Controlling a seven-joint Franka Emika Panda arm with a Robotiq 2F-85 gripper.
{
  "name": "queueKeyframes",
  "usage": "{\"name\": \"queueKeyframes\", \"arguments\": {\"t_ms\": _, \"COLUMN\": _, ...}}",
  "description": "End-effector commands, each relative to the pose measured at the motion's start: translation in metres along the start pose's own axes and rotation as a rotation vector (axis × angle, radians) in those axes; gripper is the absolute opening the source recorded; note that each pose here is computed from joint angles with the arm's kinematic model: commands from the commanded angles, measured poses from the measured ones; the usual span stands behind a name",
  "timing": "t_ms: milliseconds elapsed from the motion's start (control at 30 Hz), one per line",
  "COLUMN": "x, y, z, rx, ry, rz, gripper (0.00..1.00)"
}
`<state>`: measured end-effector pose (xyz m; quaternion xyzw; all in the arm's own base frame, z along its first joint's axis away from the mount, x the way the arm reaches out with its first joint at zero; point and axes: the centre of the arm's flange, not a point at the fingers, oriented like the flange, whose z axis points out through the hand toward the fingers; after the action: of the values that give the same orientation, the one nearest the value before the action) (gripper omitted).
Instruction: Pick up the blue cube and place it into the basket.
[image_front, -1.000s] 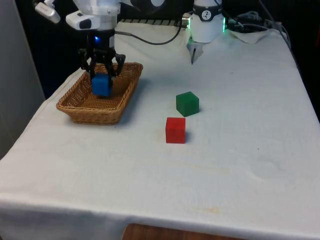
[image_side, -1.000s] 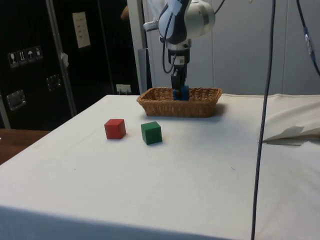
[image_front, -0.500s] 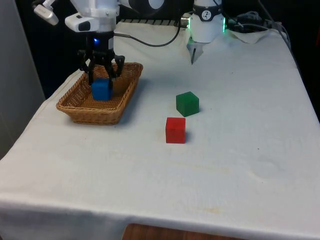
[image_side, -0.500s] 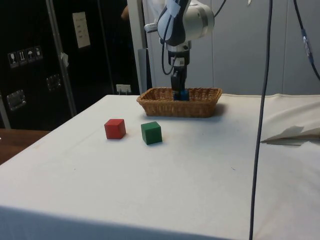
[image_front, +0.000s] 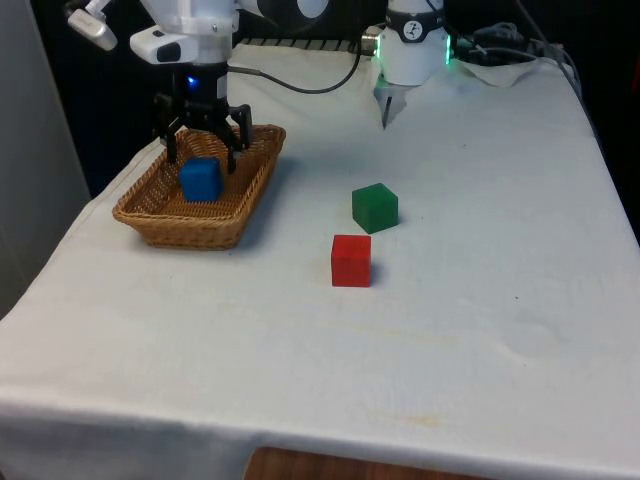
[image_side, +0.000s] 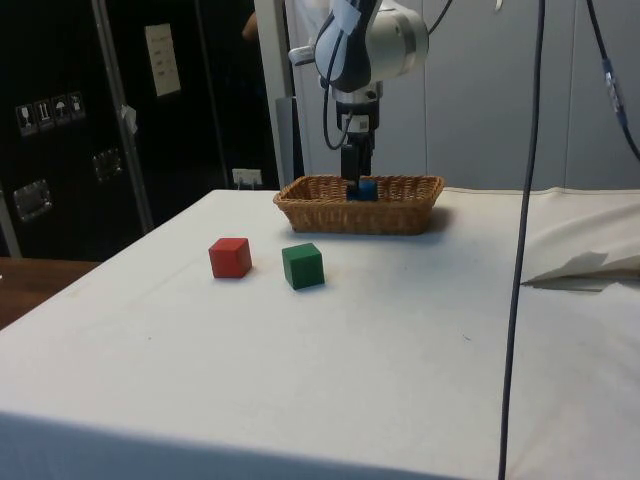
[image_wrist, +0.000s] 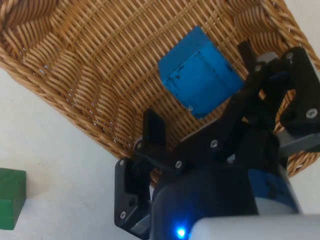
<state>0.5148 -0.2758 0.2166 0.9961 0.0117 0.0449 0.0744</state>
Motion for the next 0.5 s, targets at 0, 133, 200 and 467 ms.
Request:
{"name": "queueKeyframes", "arguments": {"t_ms": 0, "x": 0.0004, "y": 0.0001, "z": -0.0003, "rx": 0.0, "ry": 0.001, "rz": 0.0, "gripper": 1.0}}
{"name": "queueKeyframes", "arguments": {"t_ms": 133, "x": 0.0, "y": 0.0, "z": -0.0003, "rx": 0.001, "ry": 0.0, "rz": 0.0, "gripper": 1.0}}
{"name": "queueKeyframes", "arguments": {"t_ms": 200, "x": 0.0, "y": 0.0, "z": 0.0, "rx": 0.0, "ry": 0.0, "rz": 0.0, "gripper": 1.0}}
{"name": "queueKeyframes", "arguments": {"t_ms": 467, "x": 0.0005, "y": 0.0001, "z": -0.0031, "rx": 0.014, "ry": 0.001, "rz": 0.003, "gripper": 1.0}}
